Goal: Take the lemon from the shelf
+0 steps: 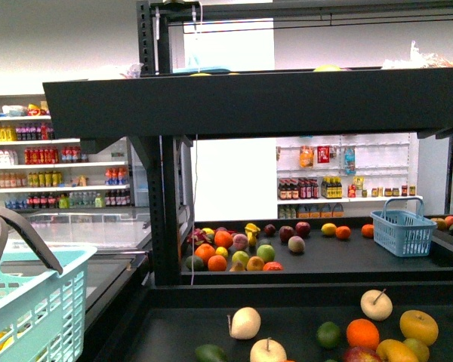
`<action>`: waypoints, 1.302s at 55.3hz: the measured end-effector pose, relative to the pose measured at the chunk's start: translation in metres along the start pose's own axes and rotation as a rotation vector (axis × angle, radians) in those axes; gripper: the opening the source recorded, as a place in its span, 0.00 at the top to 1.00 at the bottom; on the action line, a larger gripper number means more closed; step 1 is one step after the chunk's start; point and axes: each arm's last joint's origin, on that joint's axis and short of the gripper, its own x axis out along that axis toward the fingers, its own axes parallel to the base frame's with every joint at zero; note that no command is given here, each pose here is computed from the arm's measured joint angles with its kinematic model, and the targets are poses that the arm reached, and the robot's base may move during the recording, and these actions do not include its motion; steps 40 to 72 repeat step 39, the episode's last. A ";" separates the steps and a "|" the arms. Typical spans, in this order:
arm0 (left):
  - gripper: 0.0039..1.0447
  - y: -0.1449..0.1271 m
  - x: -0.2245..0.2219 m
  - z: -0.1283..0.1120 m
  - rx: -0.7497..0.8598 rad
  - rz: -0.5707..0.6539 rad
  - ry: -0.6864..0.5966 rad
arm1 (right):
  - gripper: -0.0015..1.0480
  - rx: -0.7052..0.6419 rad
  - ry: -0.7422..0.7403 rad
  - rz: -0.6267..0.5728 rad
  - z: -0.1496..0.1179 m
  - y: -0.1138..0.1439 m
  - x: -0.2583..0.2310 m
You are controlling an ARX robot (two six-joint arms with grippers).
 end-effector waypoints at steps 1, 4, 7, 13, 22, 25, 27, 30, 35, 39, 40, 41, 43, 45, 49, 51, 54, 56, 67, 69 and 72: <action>0.07 0.000 0.000 0.000 0.000 0.000 0.000 | 0.07 0.000 0.000 0.000 0.000 0.000 0.000; 0.07 0.000 0.000 0.000 0.000 0.000 0.000 | 0.07 0.000 0.000 0.000 0.000 0.000 0.000; 0.07 0.000 0.000 0.000 0.000 0.000 0.000 | 0.07 0.000 0.000 0.000 0.000 0.000 0.000; 0.07 0.000 0.000 0.000 0.000 0.000 0.000 | 0.07 0.000 0.000 0.000 0.000 0.000 0.000; 0.07 0.000 0.000 0.000 0.000 0.000 0.000 | 0.07 0.000 0.000 0.000 0.000 0.000 0.000; 0.07 0.000 0.000 0.000 0.000 0.000 0.000 | 0.07 0.000 0.000 0.000 0.000 0.000 0.000; 0.07 0.000 0.000 0.000 0.000 0.000 0.000 | 0.07 0.000 0.000 0.000 0.000 0.000 0.000; 0.07 0.000 0.000 0.000 0.000 0.000 0.000 | 0.07 0.000 0.000 0.000 0.000 0.000 0.000; 0.07 0.000 0.000 0.000 0.000 0.000 0.000 | 0.07 0.000 0.000 0.000 0.000 0.000 0.000; 0.07 0.000 0.000 0.000 0.000 0.000 0.000 | 0.07 0.000 0.000 0.000 0.000 0.000 0.000; 0.07 0.000 0.000 0.000 0.000 0.000 0.000 | 0.07 0.000 0.000 0.000 0.000 0.000 0.000; 0.07 0.000 0.000 0.000 0.000 0.000 0.000 | 0.07 0.000 0.000 0.000 0.000 0.000 0.000; 0.07 0.000 0.000 0.000 0.000 0.000 0.000 | 0.07 0.000 0.000 0.000 0.000 0.000 0.000; 0.07 0.000 0.000 0.000 0.000 0.000 0.000 | 0.07 0.000 0.000 0.000 0.000 0.000 0.000; 0.07 0.000 0.000 0.000 0.000 0.000 0.000 | 0.07 0.000 0.000 0.000 0.000 0.000 0.000; 0.07 0.000 0.000 0.000 0.000 0.000 0.000 | 0.07 0.000 0.000 0.000 0.000 0.000 0.000; 0.07 0.000 0.000 0.000 0.000 0.000 0.000 | 0.07 0.000 0.000 0.000 0.000 0.000 0.000; 0.07 0.000 0.000 0.000 0.000 0.000 0.000 | 0.07 0.000 0.000 0.000 0.000 0.000 0.000; 0.07 0.000 0.000 0.000 0.000 0.000 0.000 | 0.07 0.000 0.000 0.000 0.000 0.000 0.000; 0.07 0.000 0.000 0.000 0.000 0.000 0.000 | 0.07 0.000 0.000 0.000 0.000 0.000 0.000; 0.07 0.000 0.000 0.000 0.000 0.000 0.000 | 0.07 0.000 0.000 0.000 0.000 0.000 0.000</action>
